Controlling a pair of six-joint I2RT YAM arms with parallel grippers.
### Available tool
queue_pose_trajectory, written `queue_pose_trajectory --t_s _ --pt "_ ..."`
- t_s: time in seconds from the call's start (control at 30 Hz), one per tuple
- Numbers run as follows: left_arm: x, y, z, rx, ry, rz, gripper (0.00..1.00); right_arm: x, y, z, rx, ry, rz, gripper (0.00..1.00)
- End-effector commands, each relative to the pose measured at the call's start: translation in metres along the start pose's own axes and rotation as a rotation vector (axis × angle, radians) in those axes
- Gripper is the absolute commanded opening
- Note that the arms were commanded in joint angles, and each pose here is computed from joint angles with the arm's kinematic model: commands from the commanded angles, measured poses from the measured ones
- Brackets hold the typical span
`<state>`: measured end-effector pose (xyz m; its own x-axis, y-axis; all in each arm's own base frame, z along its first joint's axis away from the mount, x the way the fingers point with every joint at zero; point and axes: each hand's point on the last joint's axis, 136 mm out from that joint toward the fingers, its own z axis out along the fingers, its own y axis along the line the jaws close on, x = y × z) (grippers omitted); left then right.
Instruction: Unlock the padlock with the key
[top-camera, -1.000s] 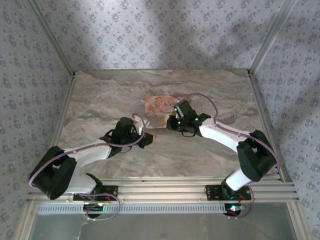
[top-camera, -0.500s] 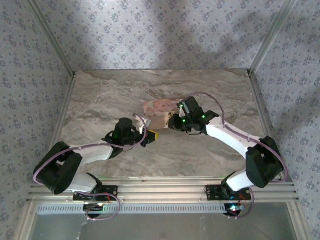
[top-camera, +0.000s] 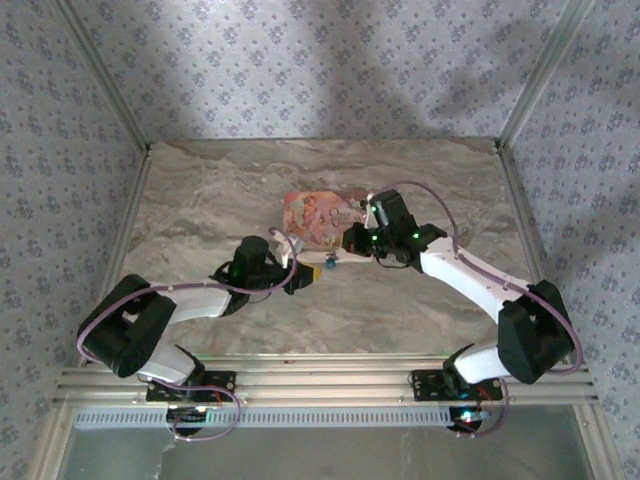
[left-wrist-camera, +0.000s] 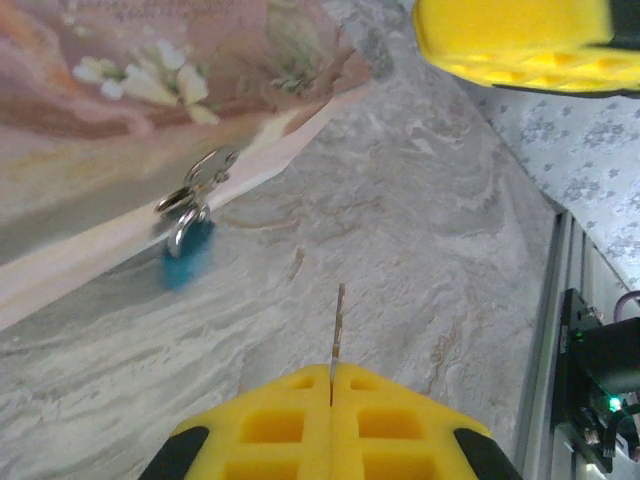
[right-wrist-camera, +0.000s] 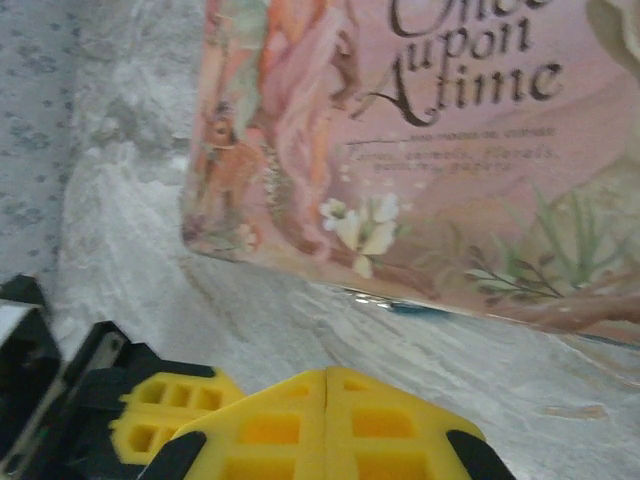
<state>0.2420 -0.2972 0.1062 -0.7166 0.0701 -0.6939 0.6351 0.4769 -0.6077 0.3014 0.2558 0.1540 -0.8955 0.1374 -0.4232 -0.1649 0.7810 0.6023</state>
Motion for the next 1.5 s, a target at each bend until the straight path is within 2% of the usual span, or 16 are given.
queue_pose_trajectory --t_s 0.0,0.07,0.13,0.17,0.23,0.3,0.5,0.7,1.17,1.47 --pt "-0.001 0.001 -0.005 -0.041 0.007 0.016 0.00 0.008 -0.008 0.008 0.096 -0.045 -0.094 0.00" --pt "0.006 0.007 -0.010 -0.078 0.021 0.013 0.00 0.015 -0.013 0.015 0.178 -0.074 -0.134 0.15" --pt "0.014 0.013 -0.015 -0.121 0.039 0.006 0.00 0.020 -0.017 0.023 0.256 -0.102 -0.176 0.37" --pt "0.018 0.016 -0.018 -0.137 0.047 0.006 0.00 0.022 -0.019 0.028 0.300 -0.117 -0.200 0.44" --pt "0.025 0.021 -0.024 -0.172 0.058 -0.001 0.00 0.025 -0.021 0.035 0.380 -0.151 -0.249 0.51" --pt "0.031 0.026 -0.030 -0.207 0.067 -0.007 0.00 0.027 -0.024 0.045 0.455 -0.177 -0.293 0.54" --pt "0.041 0.030 -0.043 -0.243 0.060 -0.008 0.00 0.030 -0.027 0.078 0.587 -0.217 -0.347 0.56" --pt "0.047 0.027 -0.051 -0.247 0.065 0.006 0.00 0.026 -0.023 0.098 0.644 -0.236 -0.374 0.56" --pt "0.048 0.026 -0.054 -0.243 0.072 0.032 0.00 0.027 -0.049 0.103 0.647 -0.228 -0.258 0.54" --pt "0.049 0.025 -0.054 -0.241 0.076 0.032 0.00 0.022 -0.053 0.111 0.621 -0.212 -0.262 0.50"
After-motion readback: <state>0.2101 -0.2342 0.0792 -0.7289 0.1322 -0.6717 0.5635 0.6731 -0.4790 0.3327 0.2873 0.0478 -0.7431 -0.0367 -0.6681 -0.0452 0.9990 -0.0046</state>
